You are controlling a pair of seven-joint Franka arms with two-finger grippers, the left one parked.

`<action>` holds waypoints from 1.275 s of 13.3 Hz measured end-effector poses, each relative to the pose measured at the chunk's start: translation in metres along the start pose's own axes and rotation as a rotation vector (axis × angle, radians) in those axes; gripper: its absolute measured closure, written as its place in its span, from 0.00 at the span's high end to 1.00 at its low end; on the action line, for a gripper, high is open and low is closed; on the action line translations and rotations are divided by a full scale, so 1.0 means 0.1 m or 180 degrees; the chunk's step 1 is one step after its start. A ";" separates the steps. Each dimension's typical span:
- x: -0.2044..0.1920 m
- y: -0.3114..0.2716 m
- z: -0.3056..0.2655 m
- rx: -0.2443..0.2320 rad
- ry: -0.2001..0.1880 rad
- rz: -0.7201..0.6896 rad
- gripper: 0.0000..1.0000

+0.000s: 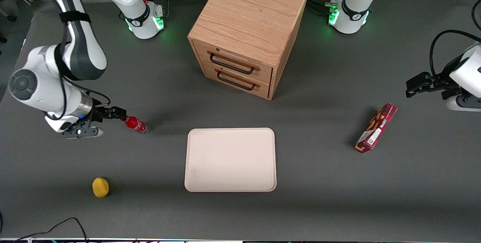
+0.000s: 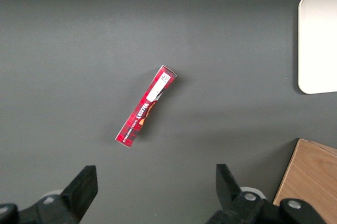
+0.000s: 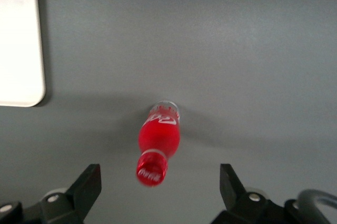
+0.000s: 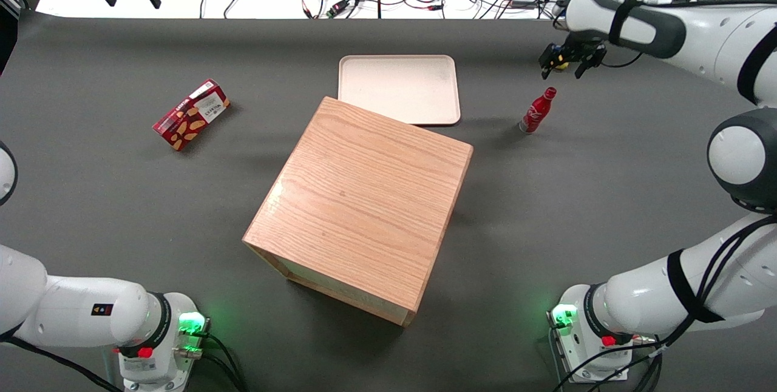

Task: Place coke bottle on tray
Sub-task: 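Lower the open right gripper around the red Coca-Cola bottle and close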

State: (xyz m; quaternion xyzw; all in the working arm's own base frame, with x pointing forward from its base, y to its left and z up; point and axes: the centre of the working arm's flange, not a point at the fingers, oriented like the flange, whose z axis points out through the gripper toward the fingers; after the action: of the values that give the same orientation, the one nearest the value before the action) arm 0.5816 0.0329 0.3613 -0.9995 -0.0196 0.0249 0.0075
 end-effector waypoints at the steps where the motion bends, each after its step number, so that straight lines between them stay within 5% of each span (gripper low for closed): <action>1: -0.05 0.00 0.13 -0.0015 0.0029 -0.0020 1.00; 5: -0.17 -0.04 0.39 -0.0045 0.0076 -0.0074 0.96; 7: -0.19 -0.09 0.38 -0.0049 0.0079 -0.0111 0.87; 12: -0.21 -0.10 0.30 -0.0081 0.0118 -0.0146 0.31; 17: -0.18 -0.10 0.03 -0.0094 0.0043 -0.0146 0.31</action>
State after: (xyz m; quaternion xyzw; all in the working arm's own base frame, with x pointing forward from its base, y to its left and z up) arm 0.5629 0.0427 0.3597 -0.9989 -0.0429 0.0177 -0.0066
